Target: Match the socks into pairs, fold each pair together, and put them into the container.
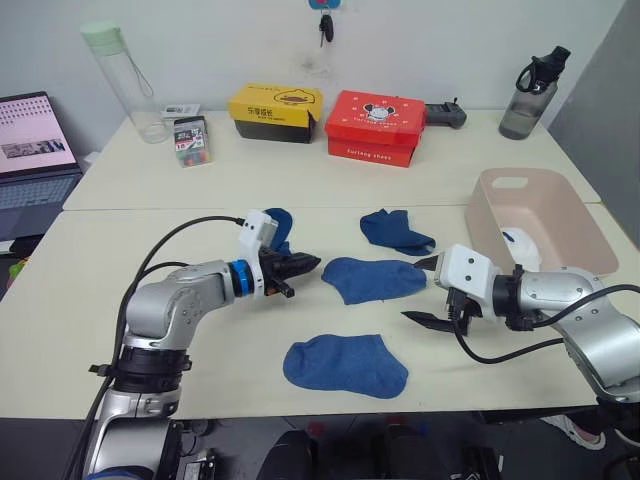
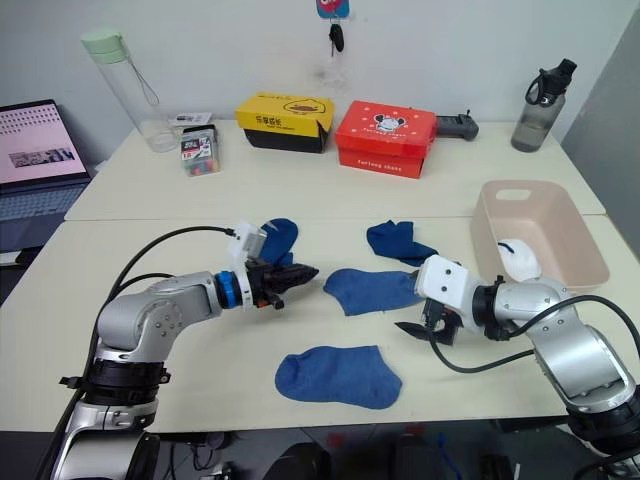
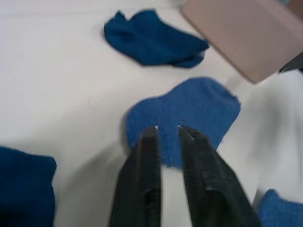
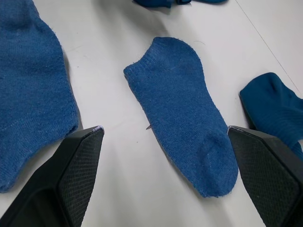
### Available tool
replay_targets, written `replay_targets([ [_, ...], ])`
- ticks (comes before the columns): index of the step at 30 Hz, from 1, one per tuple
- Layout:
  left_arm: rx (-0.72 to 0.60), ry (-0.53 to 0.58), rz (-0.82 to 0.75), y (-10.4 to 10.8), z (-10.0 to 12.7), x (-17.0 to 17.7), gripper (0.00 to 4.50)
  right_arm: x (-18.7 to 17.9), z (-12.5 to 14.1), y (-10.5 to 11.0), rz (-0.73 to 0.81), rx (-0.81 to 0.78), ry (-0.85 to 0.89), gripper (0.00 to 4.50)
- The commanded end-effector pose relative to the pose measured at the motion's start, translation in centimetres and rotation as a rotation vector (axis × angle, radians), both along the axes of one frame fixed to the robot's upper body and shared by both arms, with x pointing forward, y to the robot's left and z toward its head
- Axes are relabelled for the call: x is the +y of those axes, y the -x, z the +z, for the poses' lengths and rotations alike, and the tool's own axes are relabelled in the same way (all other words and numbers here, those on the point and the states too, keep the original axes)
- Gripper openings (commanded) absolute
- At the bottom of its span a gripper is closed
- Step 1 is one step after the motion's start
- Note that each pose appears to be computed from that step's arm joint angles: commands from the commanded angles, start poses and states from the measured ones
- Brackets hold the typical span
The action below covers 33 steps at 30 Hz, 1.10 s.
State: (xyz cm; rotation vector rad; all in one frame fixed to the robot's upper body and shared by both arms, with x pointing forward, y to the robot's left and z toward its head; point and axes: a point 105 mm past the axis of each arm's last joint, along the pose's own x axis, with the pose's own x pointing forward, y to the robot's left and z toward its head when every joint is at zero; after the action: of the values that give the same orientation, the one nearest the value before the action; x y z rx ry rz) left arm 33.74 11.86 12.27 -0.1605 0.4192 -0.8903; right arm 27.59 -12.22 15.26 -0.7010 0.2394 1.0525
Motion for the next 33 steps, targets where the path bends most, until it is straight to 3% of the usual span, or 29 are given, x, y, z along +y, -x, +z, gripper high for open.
replay_targets([
  [1,-0.013,-0.025,0.006,-0.6,-0.1,-1.1,1.81,0.4,1.2,0.4,0.023,-0.047,-0.01,4.5],
  [7,0.014,-0.094,0.056,-1.7,-2.0,-2.2,3.66,0.6,1.2,0.7,0.023,-0.04,-0.016,4.5],
  [14,0.064,-0.157,0.006,-0.9,-3.8,-2.9,3.66,0.7,1.3,0.7,0.017,-0.04,-0.019,4.5],
  [18,0.085,-0.118,-0.052,-0.2,-3.5,-3.5,2.79,0.7,1.3,0.6,0.012,-0.04,-0.022,4.5],
  [27,0.036,-0.057,-0.078,-0.4,-2.4,-4.2,0.06,0.7,1.2,0.6,0.01,-0.037,-0.024,4.5],
  [33,0.004,0.074,-0.079,-0.5,0.5,-3.1,0.02,0.6,1.1,0.8,0.005,-0.031,-0.021,4.5],
])
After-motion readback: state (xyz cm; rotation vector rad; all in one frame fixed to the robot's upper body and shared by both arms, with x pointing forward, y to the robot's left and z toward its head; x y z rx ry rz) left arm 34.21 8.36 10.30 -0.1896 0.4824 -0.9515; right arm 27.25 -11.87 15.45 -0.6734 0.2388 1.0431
